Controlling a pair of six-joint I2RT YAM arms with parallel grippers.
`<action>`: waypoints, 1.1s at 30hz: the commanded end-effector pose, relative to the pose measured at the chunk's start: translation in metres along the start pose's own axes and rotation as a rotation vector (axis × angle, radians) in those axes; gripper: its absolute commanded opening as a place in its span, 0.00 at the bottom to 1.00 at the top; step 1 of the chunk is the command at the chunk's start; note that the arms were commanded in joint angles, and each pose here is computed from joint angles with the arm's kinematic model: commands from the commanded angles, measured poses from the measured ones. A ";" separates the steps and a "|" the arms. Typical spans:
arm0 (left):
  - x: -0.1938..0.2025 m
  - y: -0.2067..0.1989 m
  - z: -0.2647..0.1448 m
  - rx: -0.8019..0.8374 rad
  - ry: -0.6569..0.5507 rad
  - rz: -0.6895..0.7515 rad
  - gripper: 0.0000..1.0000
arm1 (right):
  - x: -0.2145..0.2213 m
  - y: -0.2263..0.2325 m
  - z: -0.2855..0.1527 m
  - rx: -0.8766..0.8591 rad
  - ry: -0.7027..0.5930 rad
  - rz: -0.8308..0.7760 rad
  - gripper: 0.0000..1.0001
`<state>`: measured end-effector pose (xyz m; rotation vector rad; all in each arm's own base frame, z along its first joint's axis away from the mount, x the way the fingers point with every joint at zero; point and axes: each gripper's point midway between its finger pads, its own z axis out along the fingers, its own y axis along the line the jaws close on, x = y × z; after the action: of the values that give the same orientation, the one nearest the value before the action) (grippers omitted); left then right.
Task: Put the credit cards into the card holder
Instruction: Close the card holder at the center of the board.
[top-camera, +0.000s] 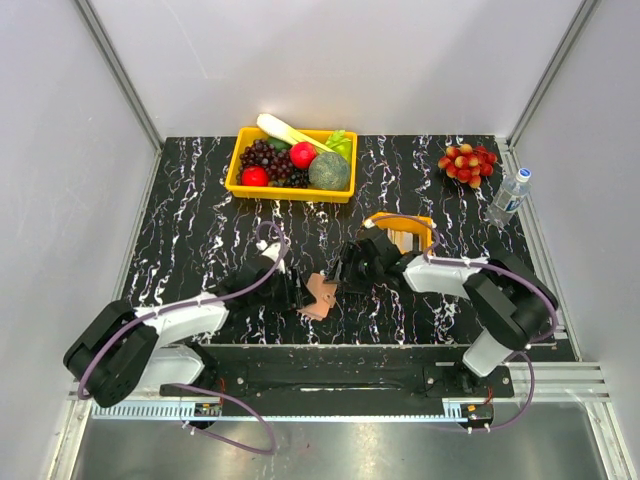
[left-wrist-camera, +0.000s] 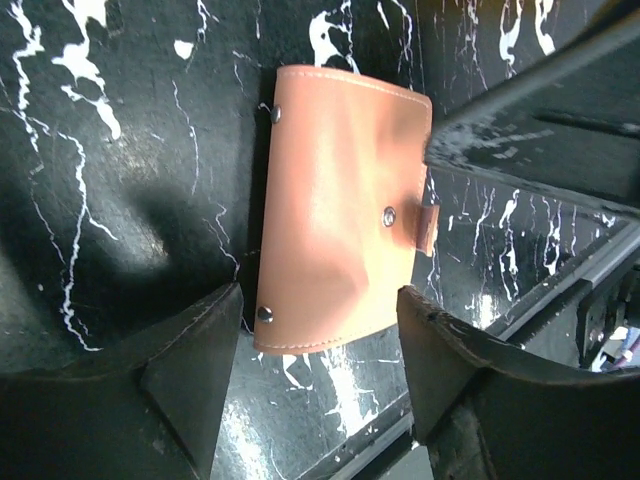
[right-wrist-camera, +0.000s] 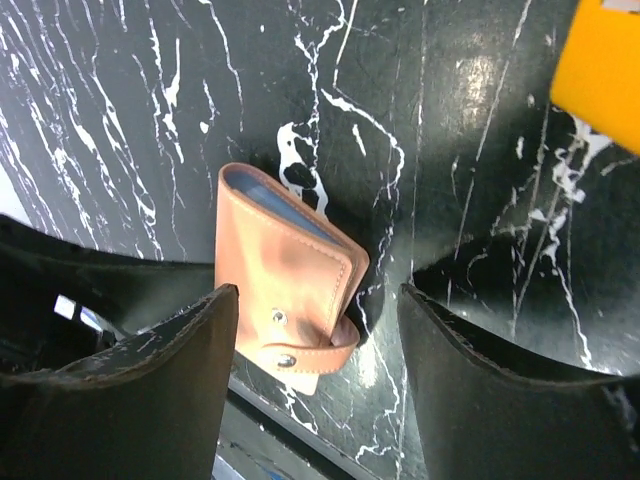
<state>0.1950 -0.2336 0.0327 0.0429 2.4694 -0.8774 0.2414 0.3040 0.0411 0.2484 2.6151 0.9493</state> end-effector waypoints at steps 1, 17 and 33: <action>0.011 -0.007 -0.004 0.078 0.008 -0.037 0.65 | -0.009 0.035 0.011 -0.111 0.015 0.009 0.69; 0.021 -0.022 -0.008 0.161 0.000 -0.113 0.50 | -0.014 0.057 0.025 -0.133 0.095 -0.110 0.64; -0.025 0.004 -0.010 -0.129 -0.077 -0.017 0.65 | -0.052 0.024 -0.045 0.310 -0.168 -0.393 0.61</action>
<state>0.1920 -0.2189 0.0428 -0.0747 2.4720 -0.7861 0.2896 0.2927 0.1035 -0.0376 2.4990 0.5836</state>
